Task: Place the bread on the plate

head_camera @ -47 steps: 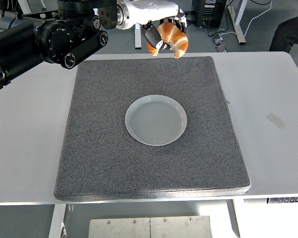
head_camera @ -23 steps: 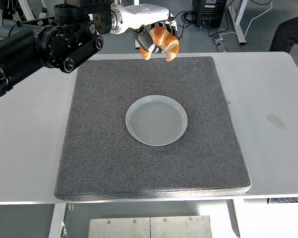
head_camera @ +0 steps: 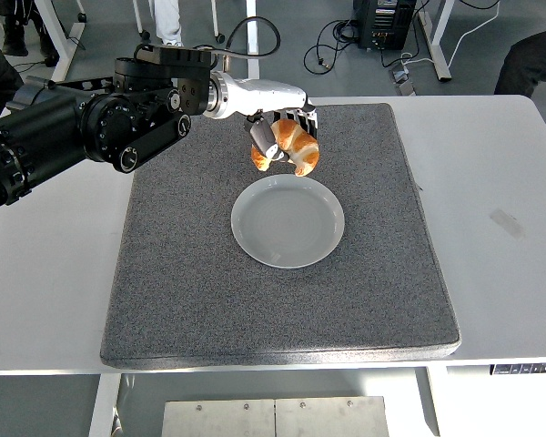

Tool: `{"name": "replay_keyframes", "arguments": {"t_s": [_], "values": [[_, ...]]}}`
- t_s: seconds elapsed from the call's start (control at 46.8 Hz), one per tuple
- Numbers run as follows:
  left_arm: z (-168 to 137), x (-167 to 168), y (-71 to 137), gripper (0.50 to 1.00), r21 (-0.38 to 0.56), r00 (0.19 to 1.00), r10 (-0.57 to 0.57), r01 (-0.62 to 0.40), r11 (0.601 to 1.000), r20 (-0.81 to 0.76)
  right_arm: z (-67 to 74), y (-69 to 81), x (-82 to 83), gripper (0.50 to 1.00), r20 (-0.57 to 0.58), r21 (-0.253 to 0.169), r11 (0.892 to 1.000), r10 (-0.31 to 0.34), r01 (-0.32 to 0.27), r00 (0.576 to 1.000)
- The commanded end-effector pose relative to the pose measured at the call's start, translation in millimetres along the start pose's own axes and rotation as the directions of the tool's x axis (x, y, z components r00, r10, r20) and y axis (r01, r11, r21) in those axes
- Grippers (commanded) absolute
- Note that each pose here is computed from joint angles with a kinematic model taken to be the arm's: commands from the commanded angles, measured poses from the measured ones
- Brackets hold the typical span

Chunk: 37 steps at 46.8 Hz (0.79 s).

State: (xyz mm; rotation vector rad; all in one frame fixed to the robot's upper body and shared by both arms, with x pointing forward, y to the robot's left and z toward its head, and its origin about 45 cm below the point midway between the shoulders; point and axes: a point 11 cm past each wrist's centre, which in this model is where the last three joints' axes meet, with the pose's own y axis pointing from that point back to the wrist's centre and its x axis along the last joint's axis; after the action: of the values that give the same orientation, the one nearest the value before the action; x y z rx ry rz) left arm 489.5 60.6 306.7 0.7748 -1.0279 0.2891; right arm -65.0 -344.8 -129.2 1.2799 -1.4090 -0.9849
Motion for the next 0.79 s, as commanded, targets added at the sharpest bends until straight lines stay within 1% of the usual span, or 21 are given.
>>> {"name": "replay_keyframes", "arguments": {"t_s": [0.0, 0.107, 0.256, 0.449, 0.769], "values": [[0.5, -9.7, -2.1, 0.5, -0.007, 1.0, -0.018, 0.018, 1.0, -0.006, 0.0, 0.0, 0.0, 1.0, 0.0, 0.0, 1.0, 0.0, 0.0, 1.0], [0.1, -33.7, -5.6, 0.5, -0.009, 0.996, -0.081, 0.082, 0.997, 0.022, 0.0, 0.0, 0.0, 1.0, 0.0, 0.0, 1.0, 0.0, 0.0, 1.0], [3.0, -57.1, -8.8, 0.5, -0.024, 0.991, -0.134, 0.135, 0.991, 0.028, 0.0, 0.0, 0.0, 1.0, 0.0, 0.0, 1.0, 0.0, 0.0, 1.0], [3.2, -66.6, -9.7, 0.5, -0.027, 0.987, -0.154, 0.155, 0.988, 0.039, 0.0, 0.0, 0.0, 1.0, 0.0, 0.0, 1.0, 0.0, 0.0, 1.0], [2.4, -67.6, -9.7, 0.5, -0.025, 0.987, -0.152, 0.153, 0.988, 0.044, 0.0, 0.0, 0.0, 1.0, 0.0, 0.0, 1.0, 0.0, 0.0, 1.0]]}}
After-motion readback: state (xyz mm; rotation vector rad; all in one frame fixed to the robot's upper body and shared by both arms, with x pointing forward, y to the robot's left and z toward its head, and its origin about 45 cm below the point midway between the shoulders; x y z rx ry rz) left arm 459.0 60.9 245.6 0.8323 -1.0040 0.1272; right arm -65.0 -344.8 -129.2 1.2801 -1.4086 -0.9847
